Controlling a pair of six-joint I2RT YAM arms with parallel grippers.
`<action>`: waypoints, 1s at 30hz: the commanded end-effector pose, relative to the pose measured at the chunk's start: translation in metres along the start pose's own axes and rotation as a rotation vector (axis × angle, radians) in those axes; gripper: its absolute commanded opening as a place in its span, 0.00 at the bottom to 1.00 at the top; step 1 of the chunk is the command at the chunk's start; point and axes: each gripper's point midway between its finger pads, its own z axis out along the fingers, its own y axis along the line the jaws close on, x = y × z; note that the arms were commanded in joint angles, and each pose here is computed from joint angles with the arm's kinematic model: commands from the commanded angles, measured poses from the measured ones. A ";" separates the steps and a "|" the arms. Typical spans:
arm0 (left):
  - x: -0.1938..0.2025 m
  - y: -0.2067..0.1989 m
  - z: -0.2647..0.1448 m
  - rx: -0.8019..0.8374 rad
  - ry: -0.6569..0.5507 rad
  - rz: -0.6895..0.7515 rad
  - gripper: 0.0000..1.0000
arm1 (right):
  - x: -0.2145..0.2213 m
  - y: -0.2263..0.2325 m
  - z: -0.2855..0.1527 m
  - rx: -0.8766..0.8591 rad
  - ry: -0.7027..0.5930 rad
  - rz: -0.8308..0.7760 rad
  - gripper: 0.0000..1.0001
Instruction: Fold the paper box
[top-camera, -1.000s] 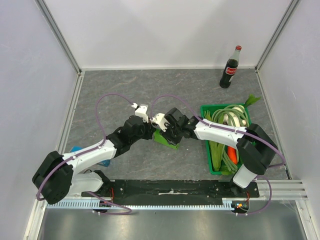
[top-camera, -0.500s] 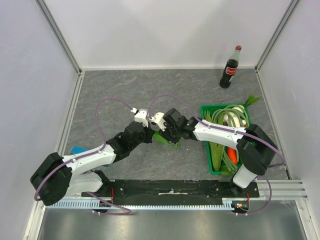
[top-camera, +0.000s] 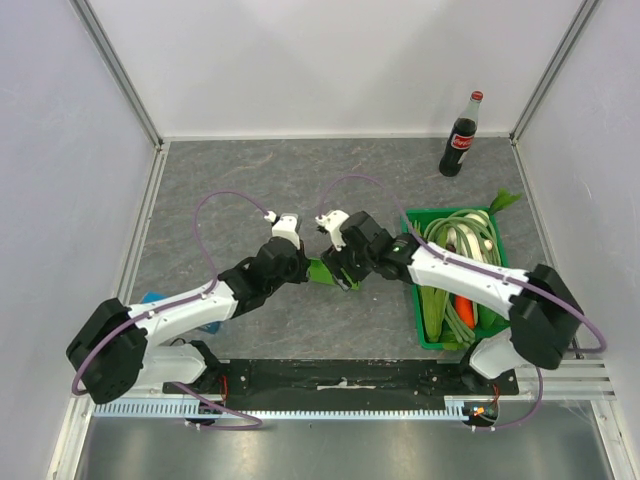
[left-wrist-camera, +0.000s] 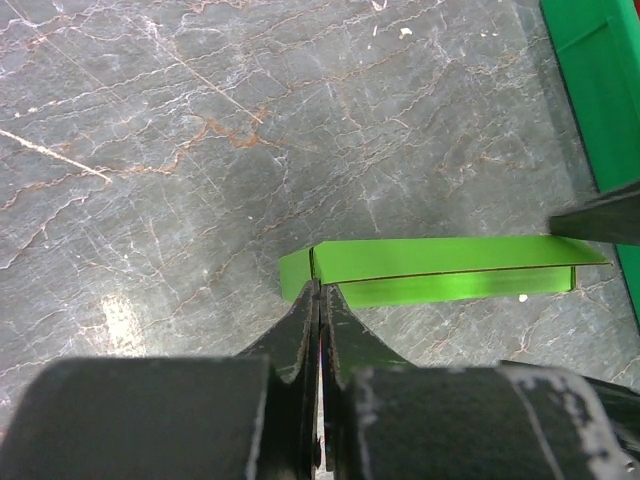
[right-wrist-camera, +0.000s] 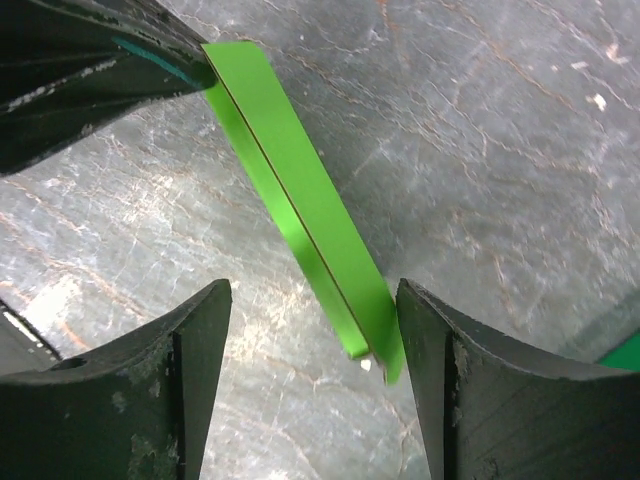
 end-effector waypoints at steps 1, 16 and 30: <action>0.026 0.017 -0.001 -0.097 0.103 0.011 0.02 | 0.007 -0.007 -0.030 0.051 -0.013 0.131 0.75; 0.027 0.012 0.002 -0.110 0.120 0.054 0.02 | 0.021 -0.040 -0.056 0.210 -0.176 0.125 0.41; 0.025 0.010 0.000 -0.099 0.128 0.080 0.02 | 0.003 -0.046 -0.038 0.231 -0.307 0.084 0.35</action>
